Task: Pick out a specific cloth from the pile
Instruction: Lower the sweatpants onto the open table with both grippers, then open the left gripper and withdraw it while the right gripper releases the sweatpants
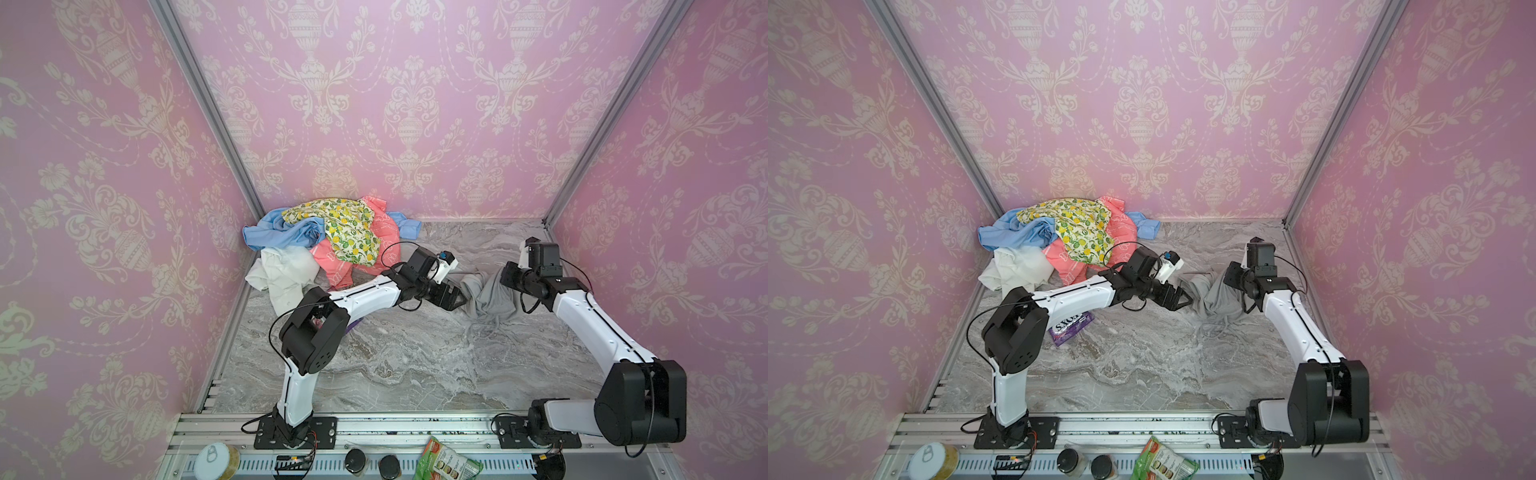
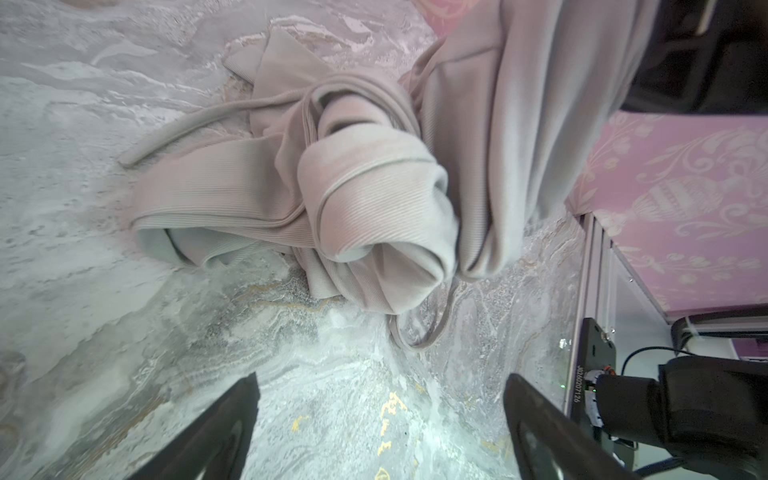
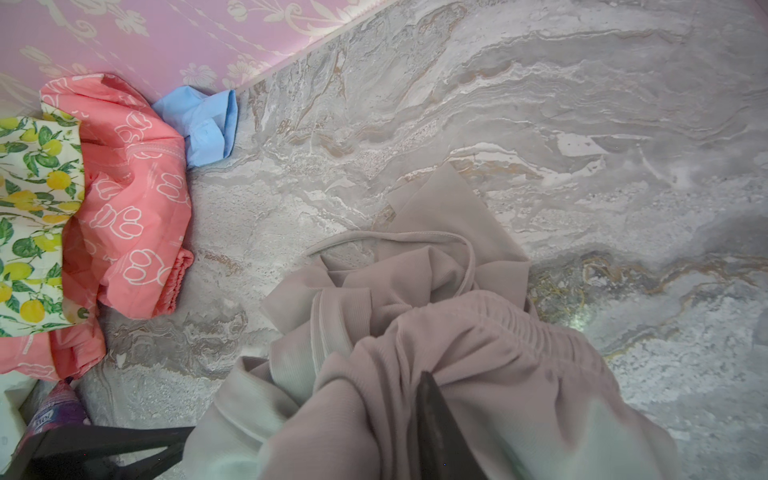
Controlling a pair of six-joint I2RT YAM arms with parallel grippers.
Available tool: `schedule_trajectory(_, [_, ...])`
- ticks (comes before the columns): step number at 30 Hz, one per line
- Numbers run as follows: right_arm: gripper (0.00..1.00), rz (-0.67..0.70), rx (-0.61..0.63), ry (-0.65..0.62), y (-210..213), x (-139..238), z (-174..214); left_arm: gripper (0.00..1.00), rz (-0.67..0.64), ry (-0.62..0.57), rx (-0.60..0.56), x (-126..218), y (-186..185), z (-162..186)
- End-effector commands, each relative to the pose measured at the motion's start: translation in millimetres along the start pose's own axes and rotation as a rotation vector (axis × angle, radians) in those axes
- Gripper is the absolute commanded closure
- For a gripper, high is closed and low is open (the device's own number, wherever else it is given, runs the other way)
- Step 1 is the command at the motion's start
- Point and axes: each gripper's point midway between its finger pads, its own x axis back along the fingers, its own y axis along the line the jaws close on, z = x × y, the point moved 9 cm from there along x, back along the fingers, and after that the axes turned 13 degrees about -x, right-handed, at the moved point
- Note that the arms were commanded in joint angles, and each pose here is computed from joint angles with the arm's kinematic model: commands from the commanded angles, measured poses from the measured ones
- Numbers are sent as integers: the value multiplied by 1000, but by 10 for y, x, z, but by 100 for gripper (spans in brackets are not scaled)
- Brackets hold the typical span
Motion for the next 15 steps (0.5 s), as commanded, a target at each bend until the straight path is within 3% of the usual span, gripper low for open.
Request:
schedule_trajectory(1, [71, -4, 57, 37, 148, -118, 29, 7, 36, -146, 25, 331, -65, -169])
schedule_trajectory(9, [54, 155, 112, 215, 165, -754, 428, 8, -120, -251, 132, 862, 73, -35])
schedule_trajectory(10, [50, 192, 120, 241, 156, -840, 502, 8, -137, -255, 143, 894, 88, 0])
schedule_trajectory(11, [38, 227, 125, 258, 150, -910, 557, 8, -152, -260, 153, 921, 95, 25])
schedule_trajectory(15, [28, 311, 117, 279, 90, -1083, 730, 8, -212, -279, 176, 1031, 135, 95])
